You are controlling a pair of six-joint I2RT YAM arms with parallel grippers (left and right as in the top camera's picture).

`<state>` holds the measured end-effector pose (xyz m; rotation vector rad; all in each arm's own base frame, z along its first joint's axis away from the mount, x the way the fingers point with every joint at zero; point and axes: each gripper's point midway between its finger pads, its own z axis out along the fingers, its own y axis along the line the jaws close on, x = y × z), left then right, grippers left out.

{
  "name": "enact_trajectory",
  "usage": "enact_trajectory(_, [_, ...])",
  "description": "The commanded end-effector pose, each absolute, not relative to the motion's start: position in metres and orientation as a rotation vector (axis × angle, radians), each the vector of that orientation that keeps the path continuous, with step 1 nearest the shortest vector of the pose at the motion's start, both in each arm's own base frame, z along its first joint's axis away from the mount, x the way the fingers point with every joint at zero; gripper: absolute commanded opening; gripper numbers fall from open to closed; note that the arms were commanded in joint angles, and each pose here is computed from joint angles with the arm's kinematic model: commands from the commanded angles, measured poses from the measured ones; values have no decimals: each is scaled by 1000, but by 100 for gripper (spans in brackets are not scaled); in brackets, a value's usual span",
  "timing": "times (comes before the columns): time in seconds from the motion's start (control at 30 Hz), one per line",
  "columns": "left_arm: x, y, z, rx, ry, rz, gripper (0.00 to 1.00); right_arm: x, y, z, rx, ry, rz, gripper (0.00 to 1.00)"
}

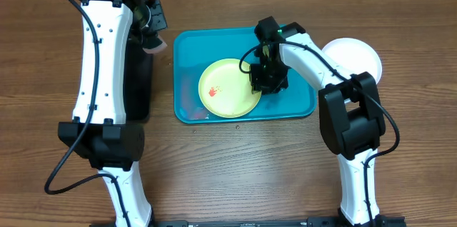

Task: Clean dirty plates on tray and stack at the side
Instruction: 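Release the white plate and move the right gripper to the yellow plate rim, then bring the sponge in the left gripper onto the yellow plate, then scrub the yellow plate with the sponge while the right gripper holds it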

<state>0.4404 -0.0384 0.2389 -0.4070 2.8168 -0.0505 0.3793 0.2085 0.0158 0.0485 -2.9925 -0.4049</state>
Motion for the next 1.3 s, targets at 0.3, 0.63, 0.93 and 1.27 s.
enact_trajectory(0.3, [430,-80,189,-267,2957,-75,4,398,206,4,-97,-3050,-490,27])
enact_trajectory(0.63, [421,-138,130,-67,3030,-182,4,400,208,-14,-174,-3066,-529,4])
enact_trajectory(0.93, [412,-168,76,47,3020,-124,4,402,210,-13,-200,-3063,-545,4])
enact_trajectory(1.27, [440,-143,32,33,2876,36,4,399,209,-13,-199,-3056,-537,4])
